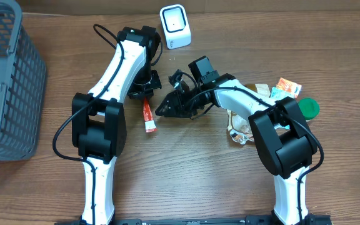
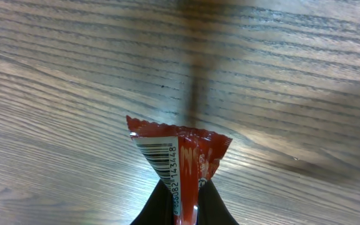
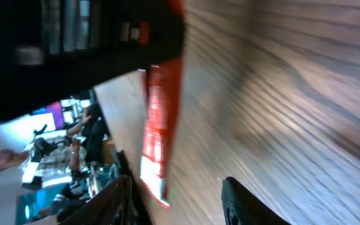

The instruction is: Scan the item barcode

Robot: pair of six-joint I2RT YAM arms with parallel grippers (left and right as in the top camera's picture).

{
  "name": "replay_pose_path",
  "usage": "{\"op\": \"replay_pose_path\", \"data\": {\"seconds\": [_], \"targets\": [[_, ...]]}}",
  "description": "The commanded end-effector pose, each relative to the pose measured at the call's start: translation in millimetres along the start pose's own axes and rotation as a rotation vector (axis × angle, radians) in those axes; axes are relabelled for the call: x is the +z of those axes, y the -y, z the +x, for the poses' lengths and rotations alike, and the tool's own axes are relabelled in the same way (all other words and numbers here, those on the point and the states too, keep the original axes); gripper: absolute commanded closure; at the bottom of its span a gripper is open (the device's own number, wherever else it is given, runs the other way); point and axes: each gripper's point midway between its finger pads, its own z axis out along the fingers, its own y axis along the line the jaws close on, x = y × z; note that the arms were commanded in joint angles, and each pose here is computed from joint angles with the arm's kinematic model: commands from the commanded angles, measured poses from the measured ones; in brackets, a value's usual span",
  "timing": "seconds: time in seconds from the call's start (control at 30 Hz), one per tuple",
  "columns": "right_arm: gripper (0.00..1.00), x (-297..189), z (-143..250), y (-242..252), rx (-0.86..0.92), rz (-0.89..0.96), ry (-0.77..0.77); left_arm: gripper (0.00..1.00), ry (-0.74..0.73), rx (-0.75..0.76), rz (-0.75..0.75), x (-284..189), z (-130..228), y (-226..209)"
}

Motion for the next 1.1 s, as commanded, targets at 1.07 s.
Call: {"op": "replay_pose_path", "data": {"seconds": [1.07], "targets": [[0.61, 30, 15, -5, -0.018, 0.050, -0.041, 0.96, -0.077, 0.032, 0.164, -5, 2, 14]]}}
